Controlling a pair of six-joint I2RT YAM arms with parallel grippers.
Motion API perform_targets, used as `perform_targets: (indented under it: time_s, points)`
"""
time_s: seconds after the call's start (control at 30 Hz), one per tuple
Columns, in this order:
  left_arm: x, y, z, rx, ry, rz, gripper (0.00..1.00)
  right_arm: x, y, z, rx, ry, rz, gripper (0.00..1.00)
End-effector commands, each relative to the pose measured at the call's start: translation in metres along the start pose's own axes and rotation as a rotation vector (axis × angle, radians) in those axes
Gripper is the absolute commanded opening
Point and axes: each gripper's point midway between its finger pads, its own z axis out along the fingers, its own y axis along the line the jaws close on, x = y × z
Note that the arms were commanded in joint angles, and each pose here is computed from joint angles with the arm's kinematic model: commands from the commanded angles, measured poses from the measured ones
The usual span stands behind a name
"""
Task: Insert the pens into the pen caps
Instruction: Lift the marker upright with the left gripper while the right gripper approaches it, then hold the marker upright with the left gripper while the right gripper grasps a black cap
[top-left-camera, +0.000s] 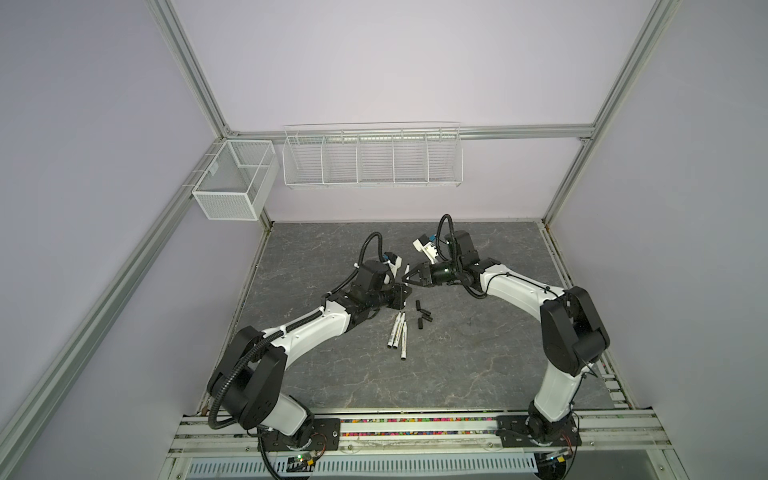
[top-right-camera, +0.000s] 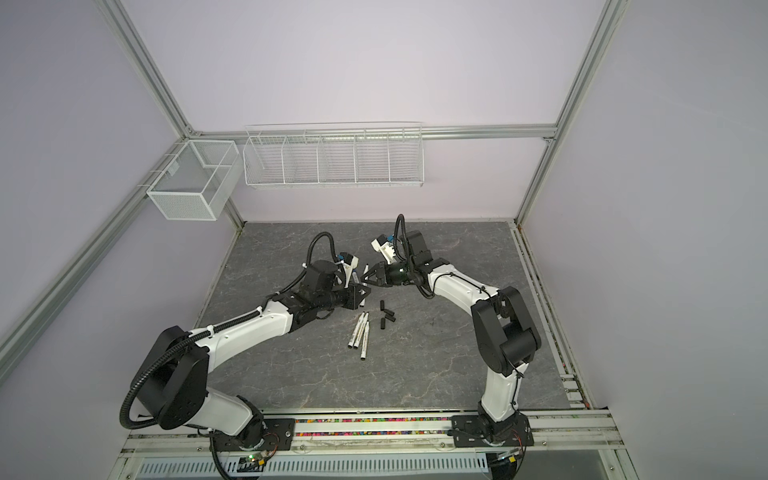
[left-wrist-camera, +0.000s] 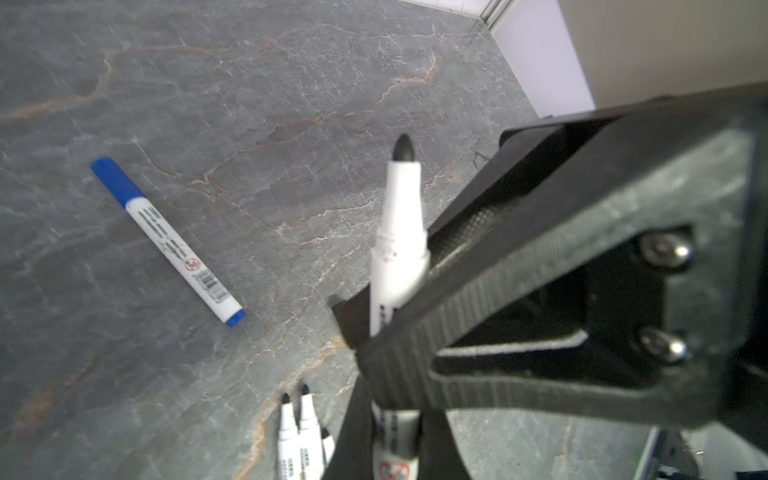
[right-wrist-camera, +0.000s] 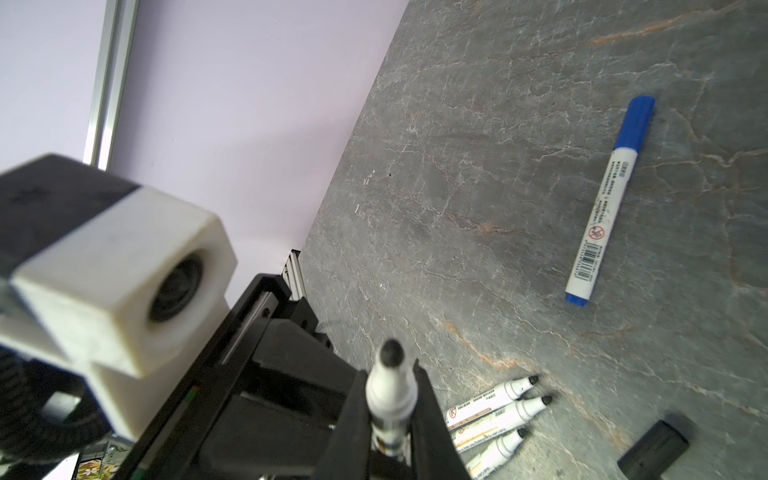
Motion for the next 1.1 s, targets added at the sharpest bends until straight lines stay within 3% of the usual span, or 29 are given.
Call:
perform_targets:
  time_s: [0.0, 0.1, 0.23, 0.37, 0.7, 1.07]
  points:
    - [-0.007, 0.002, 0.004, -0.016, -0.02, -0.002, 0.0, 0.005, 0.004, -0.004, -0.019, 0.011, 0.005, 0.09]
    - [-0.007, 0.018, 0.0, -0.101, -0.04, -0.038, 0.0, 0.012, -0.011, -0.008, 0.071, 0.019, 0.009, 0.33]
    - [-0.004, 0.042, -0.01, -0.211, -0.091, -0.106, 0.0, 0.033, -0.044, -0.012, 0.269, 0.076, 0.011, 0.44]
    - [0.002, 0.061, -0.019, -0.302, -0.119, -0.165, 0.0, 0.058, -0.081, -0.014, 0.483, 0.174, 0.03, 0.44]
    - [0.004, 0.062, -0.027, -0.306, -0.135, -0.156, 0.0, 0.079, -0.123, 0.007, 0.785, 0.401, -0.072, 0.44]
    - [0.009, 0.063, -0.033, -0.307, -0.138, -0.15, 0.0, 0.082, -0.145, 0.016, 0.89, 0.458, -0.133, 0.43]
